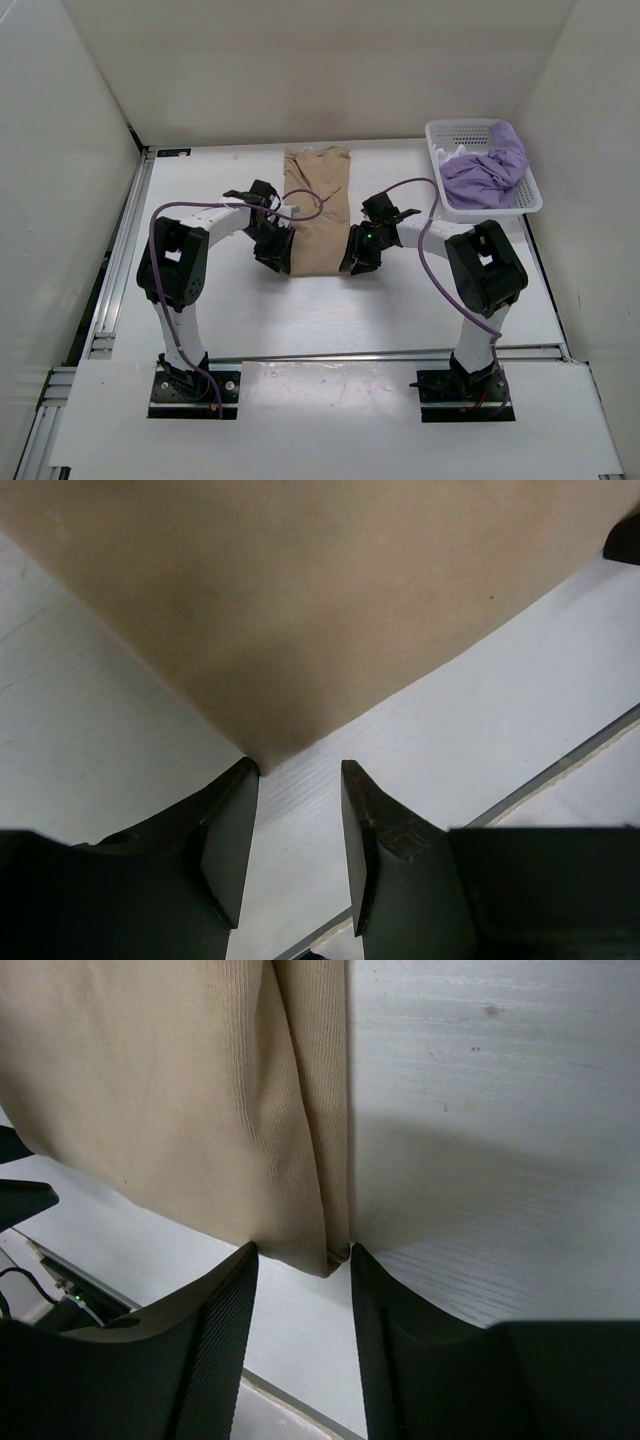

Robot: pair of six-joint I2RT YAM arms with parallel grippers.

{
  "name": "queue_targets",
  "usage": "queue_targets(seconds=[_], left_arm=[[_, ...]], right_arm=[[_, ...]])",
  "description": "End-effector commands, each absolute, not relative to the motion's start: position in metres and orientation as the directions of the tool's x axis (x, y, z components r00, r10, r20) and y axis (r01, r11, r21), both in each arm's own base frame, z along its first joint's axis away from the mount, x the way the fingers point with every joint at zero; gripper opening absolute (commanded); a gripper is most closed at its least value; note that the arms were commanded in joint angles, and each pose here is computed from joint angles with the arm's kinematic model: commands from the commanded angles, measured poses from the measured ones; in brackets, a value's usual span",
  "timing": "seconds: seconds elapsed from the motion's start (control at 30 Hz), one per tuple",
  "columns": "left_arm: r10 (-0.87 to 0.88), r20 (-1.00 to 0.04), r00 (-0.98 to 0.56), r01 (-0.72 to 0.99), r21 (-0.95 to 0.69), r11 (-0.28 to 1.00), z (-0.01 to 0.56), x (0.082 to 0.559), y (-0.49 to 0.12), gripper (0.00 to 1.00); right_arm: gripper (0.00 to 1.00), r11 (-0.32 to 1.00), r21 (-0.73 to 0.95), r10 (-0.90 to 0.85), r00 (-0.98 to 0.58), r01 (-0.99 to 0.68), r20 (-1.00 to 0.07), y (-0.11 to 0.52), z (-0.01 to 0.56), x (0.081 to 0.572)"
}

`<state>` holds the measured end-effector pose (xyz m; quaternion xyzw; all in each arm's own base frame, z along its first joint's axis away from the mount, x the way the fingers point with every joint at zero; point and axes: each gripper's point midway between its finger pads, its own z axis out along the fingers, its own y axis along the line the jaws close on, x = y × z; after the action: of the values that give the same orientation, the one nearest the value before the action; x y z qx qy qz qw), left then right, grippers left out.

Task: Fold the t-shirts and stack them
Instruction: Grab one side of the 2/3 rectangular tshirt with both arms

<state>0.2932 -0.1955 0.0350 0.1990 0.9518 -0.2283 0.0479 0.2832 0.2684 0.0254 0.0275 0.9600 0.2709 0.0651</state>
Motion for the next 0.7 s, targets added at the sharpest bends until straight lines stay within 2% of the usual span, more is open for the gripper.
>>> queue_targets(seconds=[0.0,0.33,0.6,0.67], left_arm=[[0.359,-0.186,-0.914,0.405,-0.444,0.799,0.037,0.287,-0.198,0.49],[0.358,-0.199,-0.912,0.409,-0.401,0.819,0.04,0.284,-0.189,0.58],[0.36,-0.173,-0.917,0.4,-0.403,0.823,0.029,0.296,-0.193,0.58],[0.36,-0.169,-0.917,0.398,-0.404,0.824,0.027,0.298,-0.194,0.53]], right_arm=[[0.46,0.839,0.544,0.084,-0.989,0.006,-0.118,0.275,0.031,0.29],[0.45,0.84,0.543,0.076,-0.989,-0.003,-0.123,0.275,0.033,0.291],[0.44,0.842,0.539,0.075,-0.99,0.001,-0.116,0.275,0.029,0.291],[0.42,0.842,0.539,0.075,-0.99,0.001,-0.116,0.275,0.029,0.291]])
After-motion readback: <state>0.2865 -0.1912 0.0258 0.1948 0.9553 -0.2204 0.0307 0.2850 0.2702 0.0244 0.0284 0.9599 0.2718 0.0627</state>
